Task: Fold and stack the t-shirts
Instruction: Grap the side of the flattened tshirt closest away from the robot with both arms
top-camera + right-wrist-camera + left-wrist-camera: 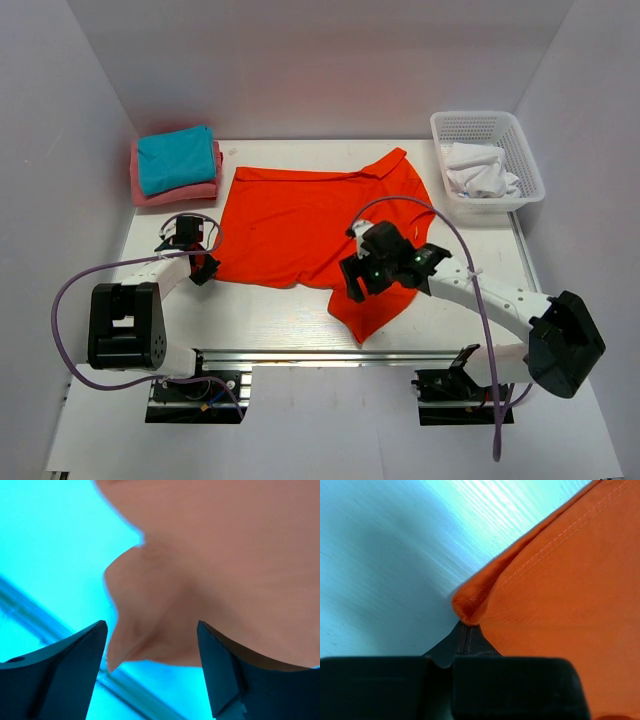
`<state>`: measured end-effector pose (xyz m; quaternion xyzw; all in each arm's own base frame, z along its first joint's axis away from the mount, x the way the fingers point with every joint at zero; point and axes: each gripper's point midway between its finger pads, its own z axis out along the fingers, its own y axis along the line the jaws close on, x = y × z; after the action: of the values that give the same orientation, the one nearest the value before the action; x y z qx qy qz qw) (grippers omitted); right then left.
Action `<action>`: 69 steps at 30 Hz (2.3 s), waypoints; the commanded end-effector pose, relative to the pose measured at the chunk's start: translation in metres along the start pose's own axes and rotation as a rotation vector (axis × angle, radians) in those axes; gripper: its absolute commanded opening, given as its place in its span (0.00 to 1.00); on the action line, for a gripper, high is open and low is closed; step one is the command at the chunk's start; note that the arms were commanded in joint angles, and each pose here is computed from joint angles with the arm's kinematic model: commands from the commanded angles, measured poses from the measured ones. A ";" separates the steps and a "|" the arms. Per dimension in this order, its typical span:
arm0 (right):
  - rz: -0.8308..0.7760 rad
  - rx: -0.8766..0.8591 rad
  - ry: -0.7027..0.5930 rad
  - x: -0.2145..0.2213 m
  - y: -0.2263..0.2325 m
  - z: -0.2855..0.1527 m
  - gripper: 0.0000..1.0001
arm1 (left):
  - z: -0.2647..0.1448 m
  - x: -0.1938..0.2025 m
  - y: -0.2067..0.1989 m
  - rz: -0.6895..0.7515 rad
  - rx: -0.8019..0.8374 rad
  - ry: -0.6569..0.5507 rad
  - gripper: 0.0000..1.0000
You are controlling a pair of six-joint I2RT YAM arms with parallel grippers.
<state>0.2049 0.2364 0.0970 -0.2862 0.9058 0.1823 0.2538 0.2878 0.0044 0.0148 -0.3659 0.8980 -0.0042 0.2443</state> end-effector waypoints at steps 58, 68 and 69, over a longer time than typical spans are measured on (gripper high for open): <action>0.188 0.475 -0.059 -0.006 -0.069 -0.010 0.00 | -0.043 -0.055 -0.075 0.020 0.244 -0.026 0.00; 0.281 0.557 -0.138 -0.058 -0.121 -0.013 0.00 | -0.021 -0.093 -0.102 0.045 0.213 -0.060 0.00; 0.266 0.555 -0.134 -0.060 -0.124 -0.011 0.00 | -0.019 -0.095 -0.104 0.045 0.212 -0.059 0.00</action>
<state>0.2905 0.1604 0.0948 -0.0789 0.9458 -0.0206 0.3142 0.3857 -0.0192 0.0759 -0.3245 0.8997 -0.0886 0.2780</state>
